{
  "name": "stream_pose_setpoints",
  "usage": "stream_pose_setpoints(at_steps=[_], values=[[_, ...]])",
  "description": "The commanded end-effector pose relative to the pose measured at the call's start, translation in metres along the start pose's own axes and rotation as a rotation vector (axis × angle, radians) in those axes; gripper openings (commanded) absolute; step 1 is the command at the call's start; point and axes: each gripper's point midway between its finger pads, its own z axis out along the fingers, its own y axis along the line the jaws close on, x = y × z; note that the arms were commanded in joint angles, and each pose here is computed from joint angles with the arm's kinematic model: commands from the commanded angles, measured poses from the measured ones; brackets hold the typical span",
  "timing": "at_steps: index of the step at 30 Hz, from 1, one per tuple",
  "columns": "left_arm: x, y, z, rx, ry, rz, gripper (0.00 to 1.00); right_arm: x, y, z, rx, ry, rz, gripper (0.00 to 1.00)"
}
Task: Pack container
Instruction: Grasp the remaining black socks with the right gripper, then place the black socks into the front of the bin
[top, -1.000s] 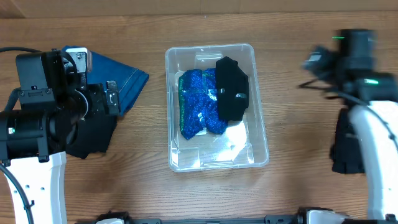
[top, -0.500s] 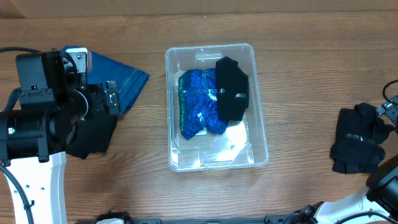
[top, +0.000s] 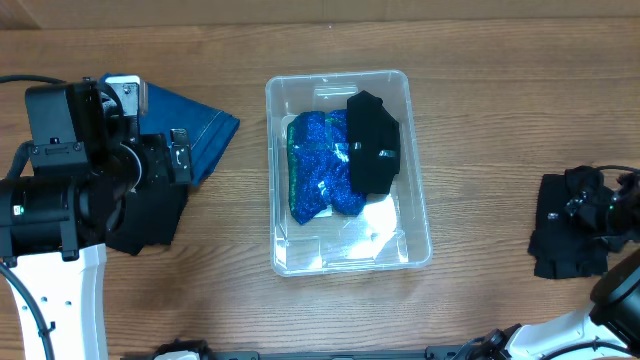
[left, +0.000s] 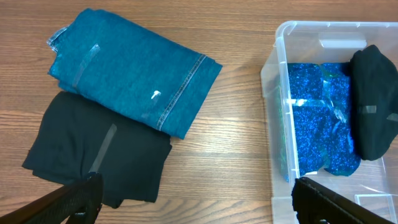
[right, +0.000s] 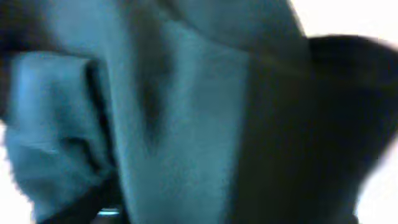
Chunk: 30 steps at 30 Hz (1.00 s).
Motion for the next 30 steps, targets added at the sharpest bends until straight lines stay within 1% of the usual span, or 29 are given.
stream_pose_setpoints(at_steps=[1,3,4,7,8,10,12,14,15,17,18,19,22,25,27,28,30], values=[[-0.006,0.0,-0.005,0.005,-0.025,-0.019,1.0,0.003,0.044,-0.001,-0.243,0.015,-0.037,0.21],[-0.006,0.0,-0.005,0.005,-0.025,-0.019,1.0,-0.012,0.058,-0.018,-0.306,-0.001,-0.023,0.06],[-0.006,0.0,-0.005,0.005,-0.025,-0.019,1.0,-0.021,0.064,-0.029,-0.33,-0.01,-0.005,0.04],[-0.006,0.0,-0.005,0.005,-0.025,-0.019,1.0,-0.051,0.1,-0.081,-0.434,-0.063,-0.04,0.04],[-0.006,0.0,-0.005,0.005,-0.025,-0.019,1.0,-0.06,0.124,-0.108,-0.49,-0.086,-0.082,0.04],[-0.006,0.0,-0.005,0.005,-0.025,-0.019,1.0,-0.063,0.161,-0.149,-0.54,-0.116,-0.167,0.04],[-0.006,0.0,-0.005,0.005,-0.025,-0.019,1.0,-0.053,0.202,-0.184,-0.569,-0.138,-0.285,0.04],[-0.006,0.0,-0.005,0.005,-0.025,-0.019,1.0,-0.025,0.247,-0.213,-0.605,-0.152,-0.477,0.04],[-0.006,0.0,-0.005,0.005,-0.025,-0.019,1.0,-0.003,0.271,-0.225,-0.629,-0.154,-0.609,0.04],[-0.006,0.0,-0.005,0.005,-0.025,-0.019,1.0,0.038,0.303,-0.236,-0.659,-0.145,-0.838,0.04],[-0.006,0.0,-0.005,0.005,-0.025,-0.019,1.0,0.061,0.318,-0.237,-0.65,-0.129,-0.939,0.04],[-0.006,0.0,-0.005,0.005,-0.025,-0.019,1.0,0.092,0.334,-0.235,-0.628,-0.098,-1.083,0.04],[-0.006,0.0,-0.005,0.005,-0.025,-0.019,1.0,0.168,0.368,-0.227,-0.597,-0.022,-1.4,0.04],[-0.006,0.0,-0.005,0.005,-0.025,-0.019,1.0,0.224,0.379,-0.22,-0.487,0.007,-1.637,0.04],[-0.006,0.0,-0.005,0.005,-0.025,-0.019,1.0,0.254,0.379,-0.217,-0.476,0.044,-1.724,0.04],[-0.006,0.0,-0.005,0.005,-0.025,-0.019,1.0,0.278,0.374,-0.21,-0.483,0.094,-1.804,0.04],[-0.006,0.0,-0.005,0.005,-0.025,-0.019,1.0,0.297,0.365,-0.197,-0.476,0.158,-1.842,0.04]])
